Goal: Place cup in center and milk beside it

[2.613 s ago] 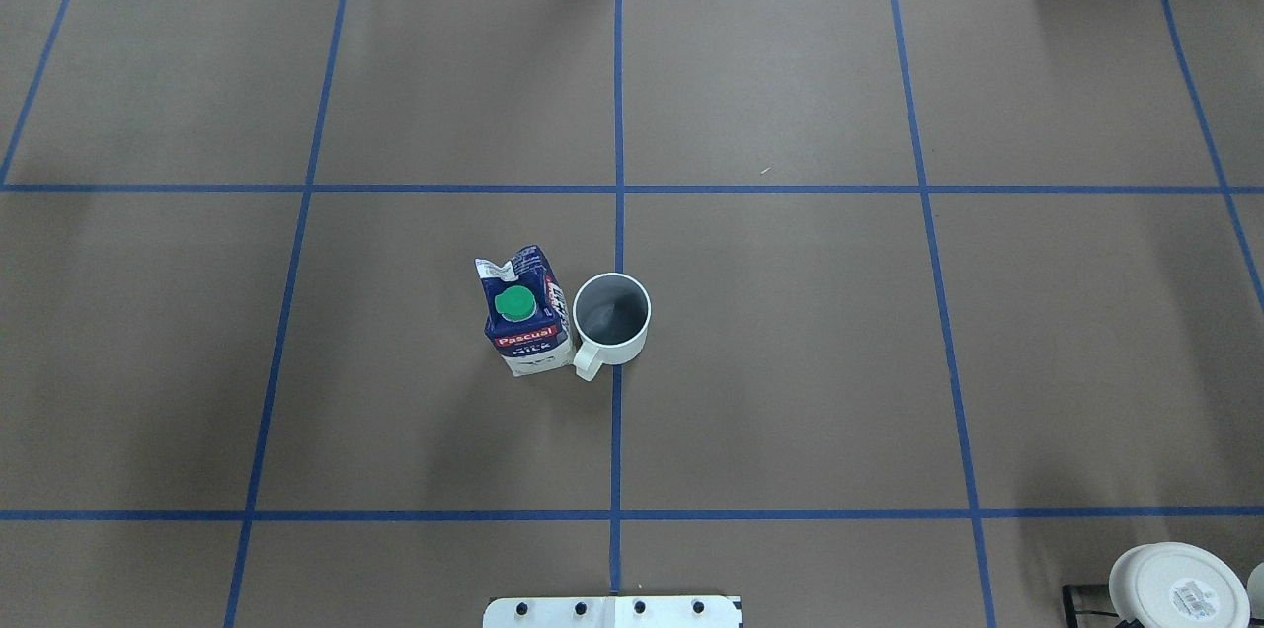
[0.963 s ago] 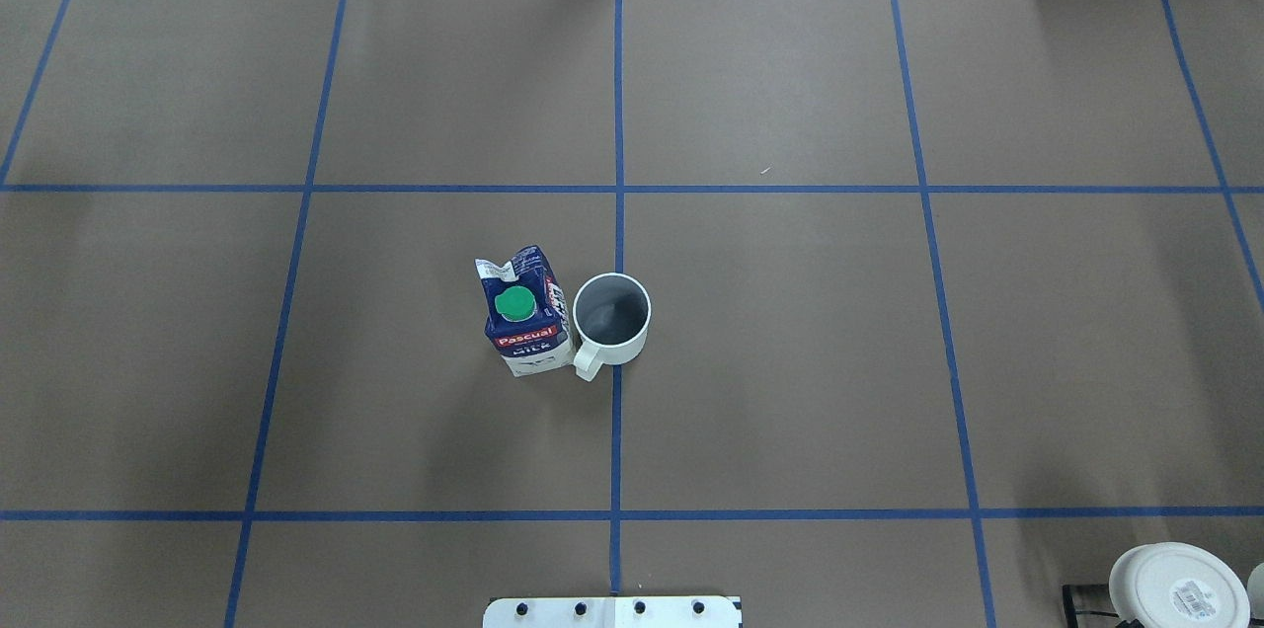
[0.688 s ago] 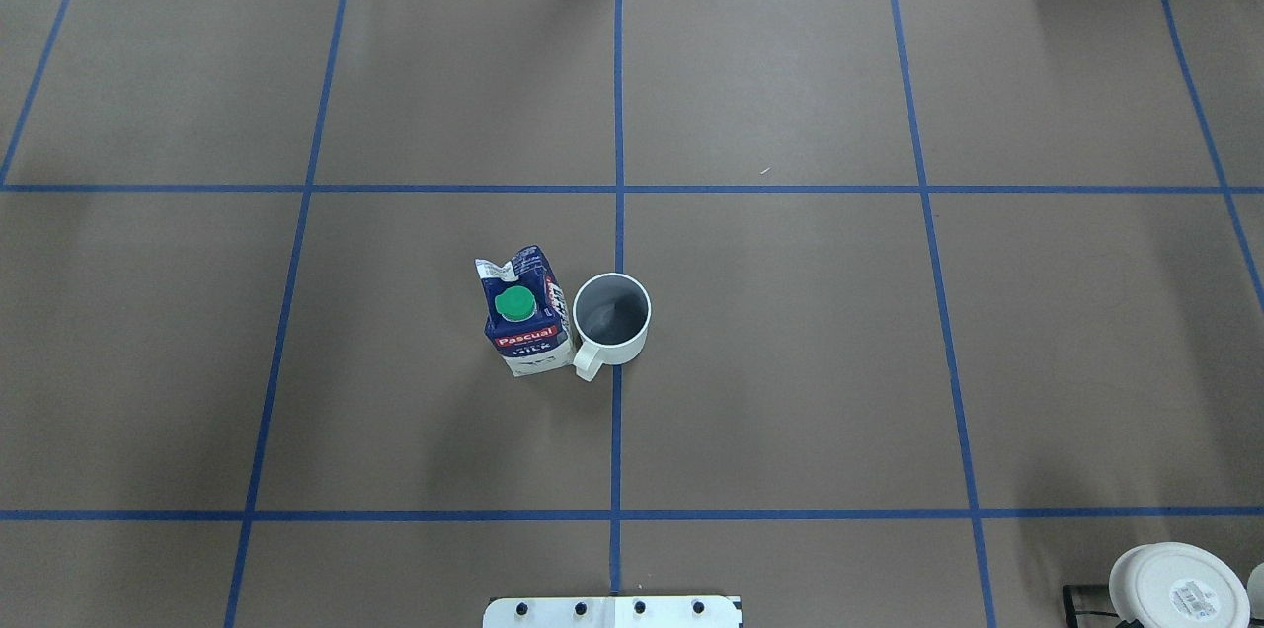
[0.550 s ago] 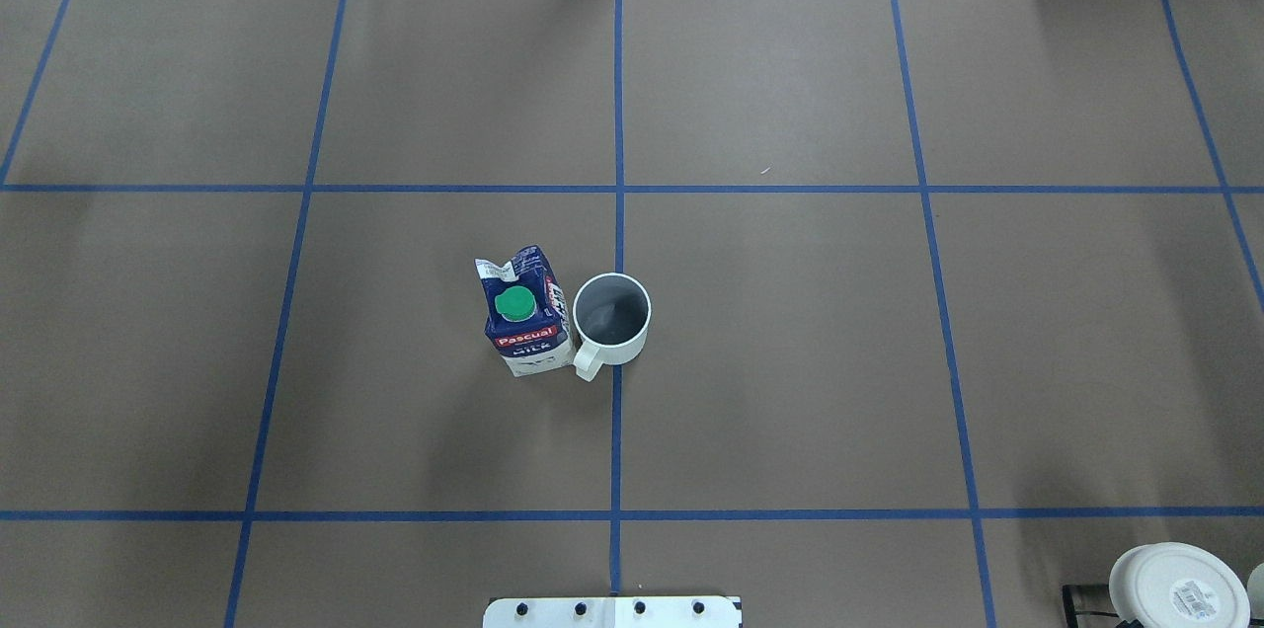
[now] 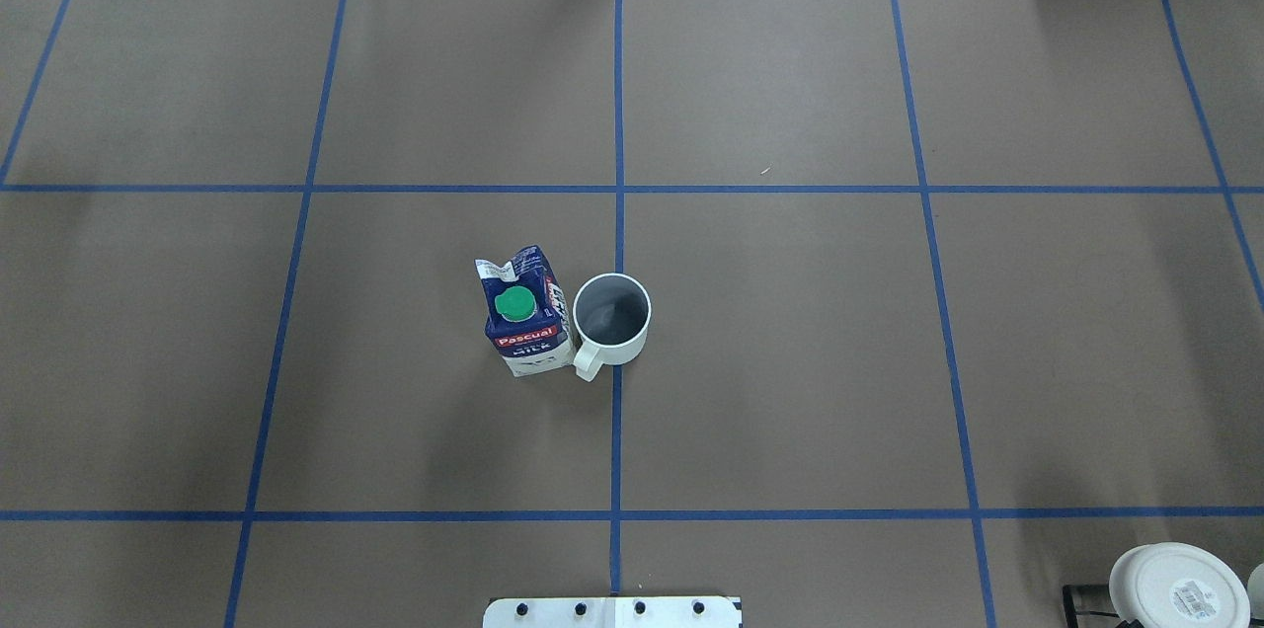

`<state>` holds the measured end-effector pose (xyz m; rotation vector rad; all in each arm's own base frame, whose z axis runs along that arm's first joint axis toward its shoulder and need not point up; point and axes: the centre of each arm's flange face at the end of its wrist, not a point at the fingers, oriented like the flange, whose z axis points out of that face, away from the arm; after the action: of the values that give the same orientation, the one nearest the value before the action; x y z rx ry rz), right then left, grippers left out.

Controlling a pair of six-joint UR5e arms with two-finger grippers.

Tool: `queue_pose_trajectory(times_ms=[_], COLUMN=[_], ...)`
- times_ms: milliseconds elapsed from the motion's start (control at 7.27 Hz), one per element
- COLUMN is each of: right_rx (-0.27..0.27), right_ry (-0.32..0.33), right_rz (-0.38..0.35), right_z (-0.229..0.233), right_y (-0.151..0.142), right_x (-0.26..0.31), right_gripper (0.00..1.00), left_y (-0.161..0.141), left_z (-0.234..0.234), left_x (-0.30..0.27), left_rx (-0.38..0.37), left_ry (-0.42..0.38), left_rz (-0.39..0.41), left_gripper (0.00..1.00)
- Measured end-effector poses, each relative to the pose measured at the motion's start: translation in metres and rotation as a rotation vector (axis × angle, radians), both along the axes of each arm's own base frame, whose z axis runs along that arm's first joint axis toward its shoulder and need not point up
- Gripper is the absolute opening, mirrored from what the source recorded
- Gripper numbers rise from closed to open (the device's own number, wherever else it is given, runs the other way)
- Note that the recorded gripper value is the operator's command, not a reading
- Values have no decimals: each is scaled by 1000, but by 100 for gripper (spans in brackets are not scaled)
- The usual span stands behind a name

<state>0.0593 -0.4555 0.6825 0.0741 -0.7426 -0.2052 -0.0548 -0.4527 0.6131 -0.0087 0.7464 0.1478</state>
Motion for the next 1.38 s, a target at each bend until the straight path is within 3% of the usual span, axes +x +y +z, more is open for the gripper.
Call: queue_pose_trajectory(times_ms=[1375], right_rx=[6], right_ry=[-4], right_rz=[3], right_z=[-4], right_y=[5], right_x=[0], right_gripper=[100], left_y=[2], left_z=[2], left_x=[0], left_rx=[-6], left_ry=[-1], left_rz=[0], left_gripper=[98])
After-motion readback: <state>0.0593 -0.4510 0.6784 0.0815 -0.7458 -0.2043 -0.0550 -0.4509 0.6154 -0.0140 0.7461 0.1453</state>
